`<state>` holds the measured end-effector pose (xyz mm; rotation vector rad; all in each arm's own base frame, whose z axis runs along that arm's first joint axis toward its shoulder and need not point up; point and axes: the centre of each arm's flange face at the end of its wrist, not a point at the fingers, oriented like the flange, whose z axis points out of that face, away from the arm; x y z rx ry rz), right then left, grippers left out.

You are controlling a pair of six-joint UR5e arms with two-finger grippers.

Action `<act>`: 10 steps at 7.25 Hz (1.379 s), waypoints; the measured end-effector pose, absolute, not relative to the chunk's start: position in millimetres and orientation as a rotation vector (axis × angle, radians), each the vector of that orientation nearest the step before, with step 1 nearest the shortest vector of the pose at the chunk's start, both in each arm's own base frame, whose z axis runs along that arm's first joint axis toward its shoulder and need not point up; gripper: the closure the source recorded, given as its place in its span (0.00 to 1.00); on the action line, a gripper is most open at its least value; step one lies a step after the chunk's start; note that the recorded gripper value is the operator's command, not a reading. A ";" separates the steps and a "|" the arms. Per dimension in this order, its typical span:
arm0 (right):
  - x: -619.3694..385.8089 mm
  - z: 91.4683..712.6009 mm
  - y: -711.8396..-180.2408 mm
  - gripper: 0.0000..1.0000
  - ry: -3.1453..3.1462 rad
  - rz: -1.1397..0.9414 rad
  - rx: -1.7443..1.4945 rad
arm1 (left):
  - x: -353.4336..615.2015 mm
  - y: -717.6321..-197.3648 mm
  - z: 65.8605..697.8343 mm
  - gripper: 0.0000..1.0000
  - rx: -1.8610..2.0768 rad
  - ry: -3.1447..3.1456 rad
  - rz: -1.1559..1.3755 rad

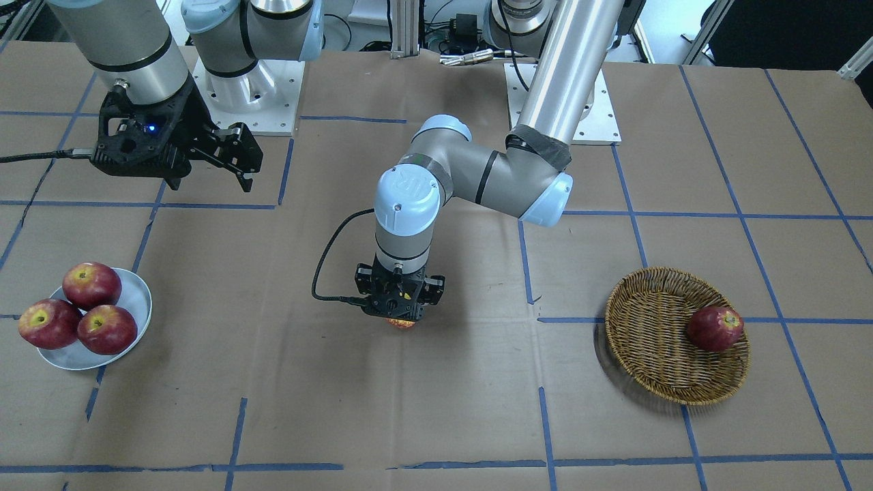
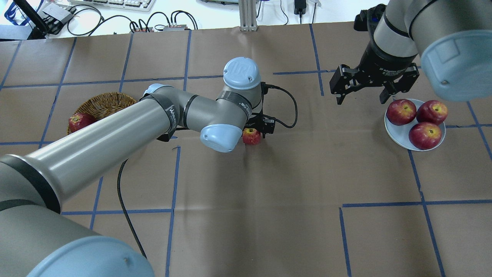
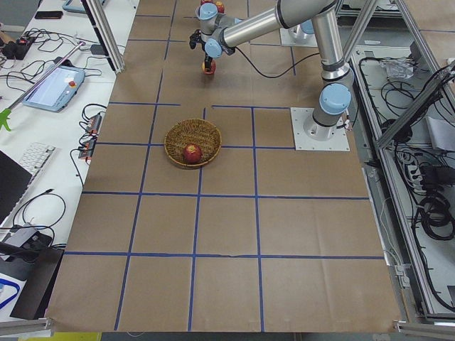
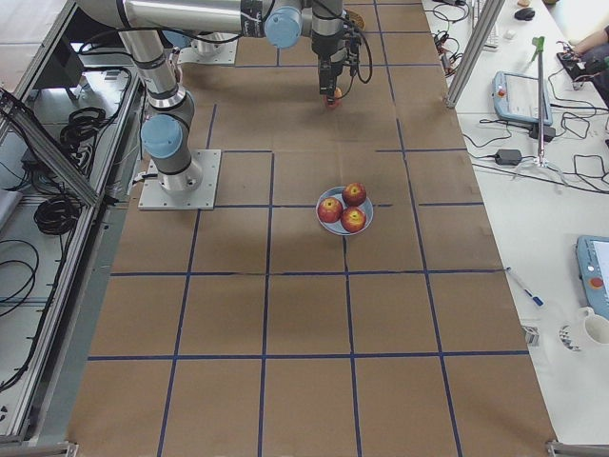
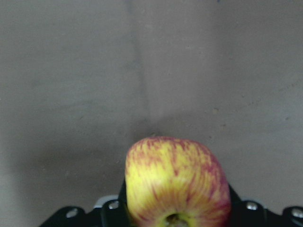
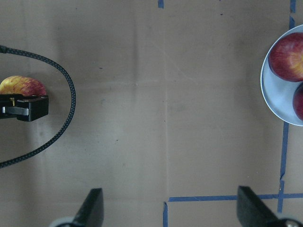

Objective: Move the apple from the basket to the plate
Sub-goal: 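Set the apple on the table and withdraw the left gripper, then move the right gripper over the apple and lower onto it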

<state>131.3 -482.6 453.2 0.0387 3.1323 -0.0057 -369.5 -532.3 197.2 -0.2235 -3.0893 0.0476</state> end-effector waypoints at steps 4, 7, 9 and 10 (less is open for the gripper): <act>131.4 453.2 -482.5 0.00 3.133 -0.006 0.038 | -327.5 -527.2 281.3 0.01 -0.314 -3.087 0.029; 132.8 452.4 -482.3 0.00 3.132 -0.004 0.041 | -214.8 -473.6 421.9 0.01 -0.430 -3.074 -0.017; 138.0 454.1 -484.0 0.00 3.129 -0.024 0.070 | -170.0 -435.2 469.4 0.01 -0.437 -3.072 -0.054; 144.4 453.3 -487.1 0.00 3.123 -0.044 0.092 | -163.0 -427.6 478.9 0.01 -0.431 -3.072 -0.047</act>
